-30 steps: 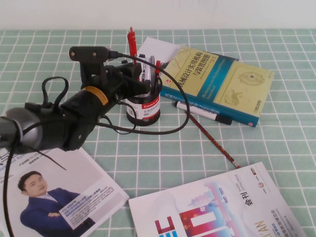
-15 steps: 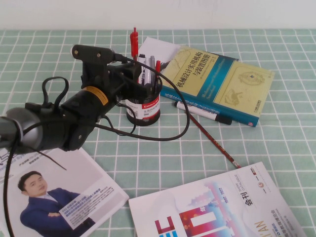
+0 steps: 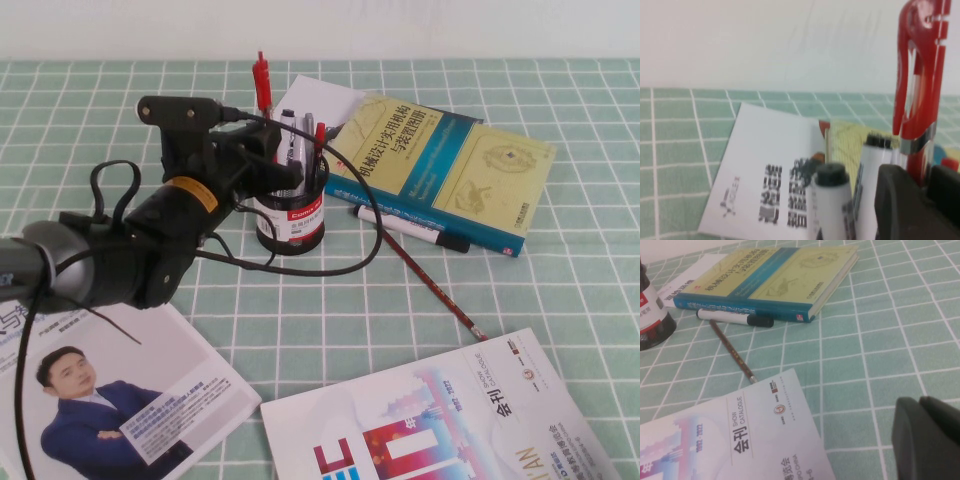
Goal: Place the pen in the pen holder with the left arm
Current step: Place the pen onto the pen holder
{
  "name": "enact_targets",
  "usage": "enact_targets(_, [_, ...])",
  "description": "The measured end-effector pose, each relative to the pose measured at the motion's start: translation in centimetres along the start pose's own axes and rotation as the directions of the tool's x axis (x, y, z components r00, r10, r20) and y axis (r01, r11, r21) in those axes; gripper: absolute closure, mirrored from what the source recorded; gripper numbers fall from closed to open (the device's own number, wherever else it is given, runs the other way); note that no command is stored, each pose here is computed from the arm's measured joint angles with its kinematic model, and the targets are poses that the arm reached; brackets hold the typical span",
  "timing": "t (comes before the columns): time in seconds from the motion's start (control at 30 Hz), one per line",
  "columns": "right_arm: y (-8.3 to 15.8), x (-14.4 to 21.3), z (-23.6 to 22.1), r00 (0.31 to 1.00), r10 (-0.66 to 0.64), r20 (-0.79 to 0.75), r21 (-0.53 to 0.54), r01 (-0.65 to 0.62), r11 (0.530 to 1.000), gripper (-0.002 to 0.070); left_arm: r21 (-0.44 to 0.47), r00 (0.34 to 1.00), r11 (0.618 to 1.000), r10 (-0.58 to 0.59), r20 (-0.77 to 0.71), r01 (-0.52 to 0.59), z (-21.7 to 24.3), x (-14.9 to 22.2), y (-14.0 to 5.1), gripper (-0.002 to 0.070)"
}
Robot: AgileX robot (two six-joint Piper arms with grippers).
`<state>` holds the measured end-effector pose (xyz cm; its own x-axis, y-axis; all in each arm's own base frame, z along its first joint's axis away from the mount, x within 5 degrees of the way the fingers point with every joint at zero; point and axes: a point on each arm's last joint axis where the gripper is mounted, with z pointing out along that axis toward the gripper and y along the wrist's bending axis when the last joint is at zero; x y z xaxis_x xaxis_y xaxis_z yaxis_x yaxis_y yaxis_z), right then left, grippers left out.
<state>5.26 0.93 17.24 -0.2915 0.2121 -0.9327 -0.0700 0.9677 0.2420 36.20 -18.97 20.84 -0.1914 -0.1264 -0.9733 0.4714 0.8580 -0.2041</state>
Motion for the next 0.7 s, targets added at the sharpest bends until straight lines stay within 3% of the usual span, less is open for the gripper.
enact_targets(0.47, [0.00,0.00,0.00,1.000,0.000,0.000,0.000,0.000,1.000,0.0696,-0.027,0.998,1.000,0.004,-0.064,-0.006,-0.05,0.53,0.23,0.0596])
enact_targets(0.7, [0.00,0.00,0.00,1.000,0.000,0.000,0.000,0.000,1.000,0.0696,-0.031,0.997,0.999,0.013,-0.079,-0.016,-0.06,0.66,0.28,0.0428])
